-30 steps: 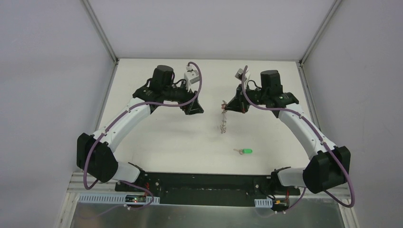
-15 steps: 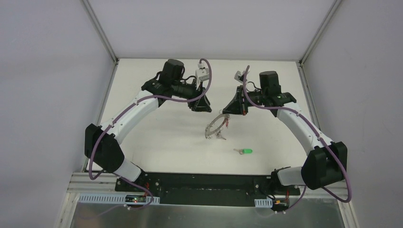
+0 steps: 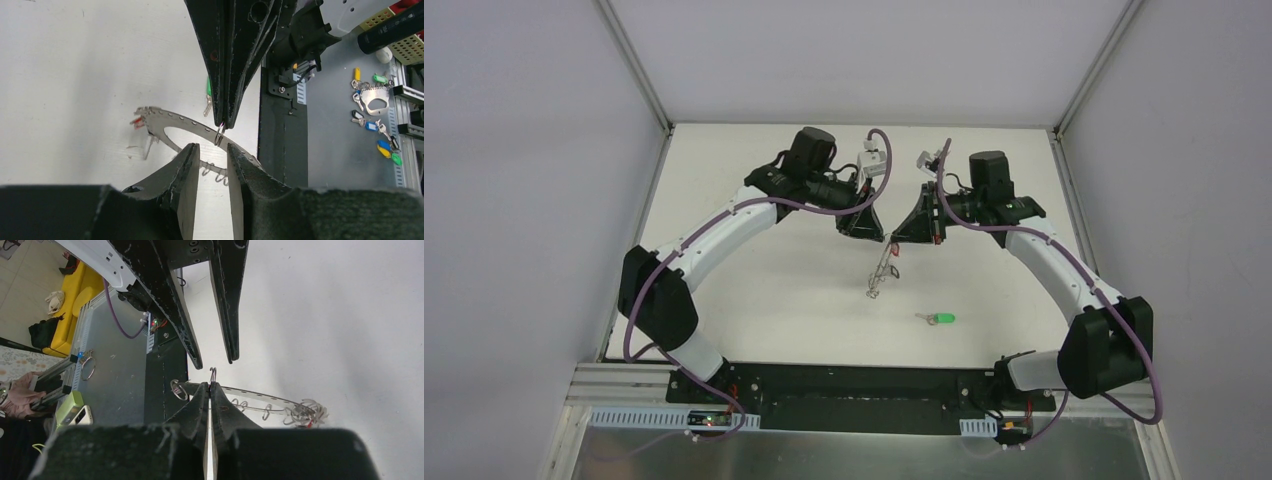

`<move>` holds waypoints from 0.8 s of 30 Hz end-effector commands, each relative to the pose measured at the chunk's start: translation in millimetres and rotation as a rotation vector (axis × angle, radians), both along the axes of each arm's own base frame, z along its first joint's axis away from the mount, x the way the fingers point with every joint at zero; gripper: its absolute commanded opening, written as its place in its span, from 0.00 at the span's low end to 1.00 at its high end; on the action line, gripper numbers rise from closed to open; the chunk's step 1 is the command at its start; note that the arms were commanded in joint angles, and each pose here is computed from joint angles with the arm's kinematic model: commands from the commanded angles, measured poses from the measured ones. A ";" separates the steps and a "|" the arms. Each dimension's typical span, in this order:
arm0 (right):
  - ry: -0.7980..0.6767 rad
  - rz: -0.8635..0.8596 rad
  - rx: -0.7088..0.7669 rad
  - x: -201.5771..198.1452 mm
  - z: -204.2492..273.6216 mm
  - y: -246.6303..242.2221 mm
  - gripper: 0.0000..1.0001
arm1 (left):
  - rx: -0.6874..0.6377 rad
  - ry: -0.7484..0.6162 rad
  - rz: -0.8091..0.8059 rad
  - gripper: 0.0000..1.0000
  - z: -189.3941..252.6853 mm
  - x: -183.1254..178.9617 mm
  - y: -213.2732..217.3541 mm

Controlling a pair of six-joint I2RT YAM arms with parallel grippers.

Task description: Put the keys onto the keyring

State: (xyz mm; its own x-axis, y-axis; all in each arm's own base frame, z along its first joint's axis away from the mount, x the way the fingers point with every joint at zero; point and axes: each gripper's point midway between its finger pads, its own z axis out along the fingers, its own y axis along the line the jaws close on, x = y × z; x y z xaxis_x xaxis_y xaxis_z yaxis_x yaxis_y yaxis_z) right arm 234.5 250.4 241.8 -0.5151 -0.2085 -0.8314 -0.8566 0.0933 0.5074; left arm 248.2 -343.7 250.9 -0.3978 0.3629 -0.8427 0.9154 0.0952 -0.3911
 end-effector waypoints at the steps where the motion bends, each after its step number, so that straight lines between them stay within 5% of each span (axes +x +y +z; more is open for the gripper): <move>1: -0.036 0.045 0.055 -5.9 13.7 1.2 0.00 | -0.048 -0.015 -0.031 0.27 19.6 -3.4 -10.6; 24: -0.026 0.034 0.045 -2.8 10.1 1.8 0.00 | -0.050 -0.005 -0.068 0.04 13.8 -9.4 -18.3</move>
State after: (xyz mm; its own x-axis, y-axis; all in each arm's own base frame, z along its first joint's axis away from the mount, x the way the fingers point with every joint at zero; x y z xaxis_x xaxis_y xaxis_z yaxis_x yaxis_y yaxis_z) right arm 233.0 250.9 243.3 -0.5216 -0.2039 -0.8284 -0.8524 0.0824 0.5164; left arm 241.0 -354.8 244.4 -0.4096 0.3775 -0.8305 0.9070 0.0707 -0.4152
